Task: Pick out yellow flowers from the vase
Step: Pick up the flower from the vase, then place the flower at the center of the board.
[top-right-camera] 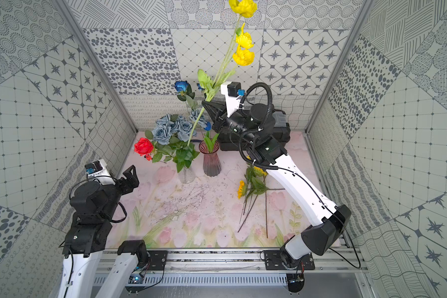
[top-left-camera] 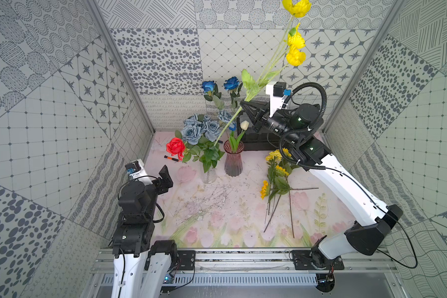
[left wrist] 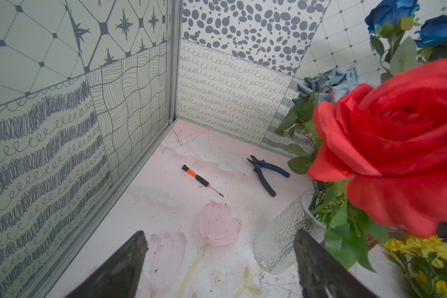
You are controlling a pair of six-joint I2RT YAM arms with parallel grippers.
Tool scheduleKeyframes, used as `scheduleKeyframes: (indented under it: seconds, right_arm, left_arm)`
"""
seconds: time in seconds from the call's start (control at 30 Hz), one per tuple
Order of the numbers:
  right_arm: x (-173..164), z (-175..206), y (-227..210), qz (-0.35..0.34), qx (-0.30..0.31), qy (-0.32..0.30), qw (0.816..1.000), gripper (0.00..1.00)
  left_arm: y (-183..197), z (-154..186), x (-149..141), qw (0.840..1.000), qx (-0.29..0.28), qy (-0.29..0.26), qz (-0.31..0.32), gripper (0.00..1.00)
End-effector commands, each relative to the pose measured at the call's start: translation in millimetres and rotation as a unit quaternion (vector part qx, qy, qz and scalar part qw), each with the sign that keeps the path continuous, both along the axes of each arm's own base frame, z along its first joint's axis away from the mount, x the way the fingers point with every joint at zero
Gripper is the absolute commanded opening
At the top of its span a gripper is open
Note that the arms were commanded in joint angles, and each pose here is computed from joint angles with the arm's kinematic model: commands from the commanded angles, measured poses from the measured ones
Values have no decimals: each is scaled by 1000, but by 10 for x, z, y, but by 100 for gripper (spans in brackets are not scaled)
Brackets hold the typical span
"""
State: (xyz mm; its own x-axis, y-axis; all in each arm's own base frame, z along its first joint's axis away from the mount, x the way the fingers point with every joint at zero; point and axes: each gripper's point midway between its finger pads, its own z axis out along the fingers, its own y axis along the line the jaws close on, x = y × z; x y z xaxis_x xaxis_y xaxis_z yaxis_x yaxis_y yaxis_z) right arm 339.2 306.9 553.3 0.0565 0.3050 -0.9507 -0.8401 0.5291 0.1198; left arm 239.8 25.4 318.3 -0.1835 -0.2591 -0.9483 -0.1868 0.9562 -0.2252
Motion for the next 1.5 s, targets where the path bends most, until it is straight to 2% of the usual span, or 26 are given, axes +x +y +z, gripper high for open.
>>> scheduleKeyframes:
  seconds: [0.0,0.2,0.37,0.57,0.73,0.93,1.17,1.23,1.3,1.47]
  right_arm:
    - [-40,290,-321,2,76,-1,997,0]
    - [-106,474,-635,9,119,12,993,0]
    - [-175,378,-908,-26,138,49,989,0]
    - [-205,-134,-1225,-38,155,169,973,0]
    - [-314,-627,-1383,-74,135,243,958,0]
    - [-286,-1341,-1620,-108,147,329,927,0]
    - [-148,-2158,-1894,-144,182,416,879,0]
    - [-116,-2376,-1992,-169,184,440,863,0]
    - [-85,-2632,-2114,-191,198,470,839,0]
    - [24,-3203,-2183,-196,189,540,797,0]
  left_arm:
    - [-26,172,39,999,4,-35,-8,89]
    - [-28,175,34,999,2,-36,-9,89]
    - [-20,181,20,999,4,-36,-7,89]
    - [-49,180,23,999,-4,-36,-14,89]
    - [-70,223,11,999,-7,-38,-19,89]
    - [-176,510,-19,997,-16,-66,-48,90]
    - [-409,842,-76,988,-32,-99,-114,90]
    - [-473,860,-77,985,-36,-102,-132,90]
    - [-494,853,-65,985,-39,-100,-138,90]
    - [-493,803,-34,985,-45,-96,-137,90]
